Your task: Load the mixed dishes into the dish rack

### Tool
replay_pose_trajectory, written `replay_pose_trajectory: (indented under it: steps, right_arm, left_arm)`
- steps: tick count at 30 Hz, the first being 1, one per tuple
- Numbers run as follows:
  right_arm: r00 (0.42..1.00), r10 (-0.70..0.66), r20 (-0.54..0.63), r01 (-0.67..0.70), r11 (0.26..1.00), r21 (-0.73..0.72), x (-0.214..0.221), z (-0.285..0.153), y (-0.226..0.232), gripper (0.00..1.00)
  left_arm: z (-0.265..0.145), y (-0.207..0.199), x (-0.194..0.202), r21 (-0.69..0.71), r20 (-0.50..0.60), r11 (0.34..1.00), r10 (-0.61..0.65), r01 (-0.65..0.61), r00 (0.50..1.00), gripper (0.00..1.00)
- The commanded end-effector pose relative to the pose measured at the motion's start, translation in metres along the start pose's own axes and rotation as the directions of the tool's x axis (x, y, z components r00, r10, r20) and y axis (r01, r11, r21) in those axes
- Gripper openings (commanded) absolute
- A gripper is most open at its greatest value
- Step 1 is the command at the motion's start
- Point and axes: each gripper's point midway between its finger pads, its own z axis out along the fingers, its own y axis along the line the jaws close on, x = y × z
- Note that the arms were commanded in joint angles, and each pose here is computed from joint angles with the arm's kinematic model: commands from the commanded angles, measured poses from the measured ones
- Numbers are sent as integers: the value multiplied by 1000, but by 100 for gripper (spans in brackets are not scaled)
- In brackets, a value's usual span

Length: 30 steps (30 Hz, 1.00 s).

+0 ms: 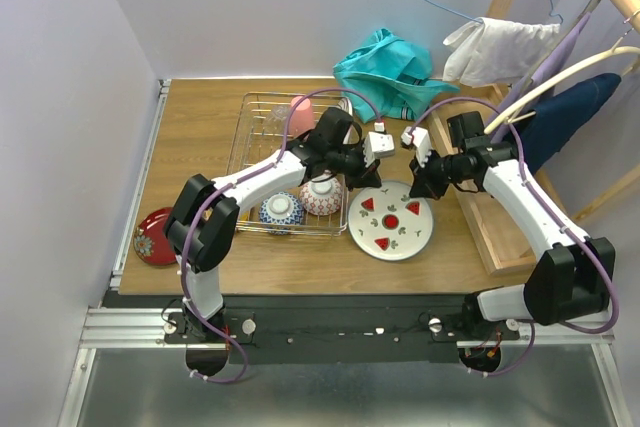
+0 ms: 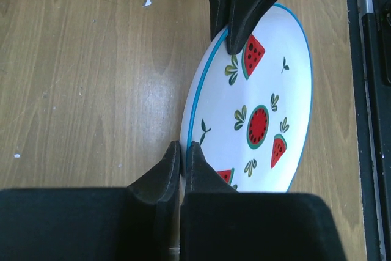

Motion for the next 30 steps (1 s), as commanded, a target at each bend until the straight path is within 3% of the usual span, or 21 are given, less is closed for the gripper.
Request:
replay_pose_trajectory:
  steps: [1, 9, 16, 20, 25, 28, 30]
  right_arm:
    - [999, 12, 51, -10, 999, -34, -14, -4, 14, 0]
    - [998, 14, 67, -16, 1000, 23, -16, -13, 11, 0]
    - [994, 22, 107, -44, 975, 216, -21, -28, -12, 1]
    - [991, 19, 133, -54, 963, 265, -29, -38, -18, 0]
    - [983, 24, 183, -78, 953, 292, -46, -50, -21, 0]
    - [974, 16, 226, -86, 949, 304, -63, -60, -24, 0]
    - [968, 10, 249, -86, 951, 296, -73, -64, -23, 0]
  left_arm:
    - [-14, 8, -64, -66, 152, 991, 121, -113, 981, 3]
    - [-16, 7, -75, -60, 173, 991, 131, -123, 976, 2]
    - [-25, 9, -86, -97, 173, 992, 102, -86, 980, 43]
    - [-42, 14, -92, -172, 138, 979, 131, -106, 982, 56]
    - [-86, 22, -87, -303, 70, 944, 156, -128, 985, 61]
    - [-139, 47, -92, -460, 112, 888, 91, -30, 990, 59]
    - [-197, 78, -92, -606, 189, 790, 25, 96, 982, 55]
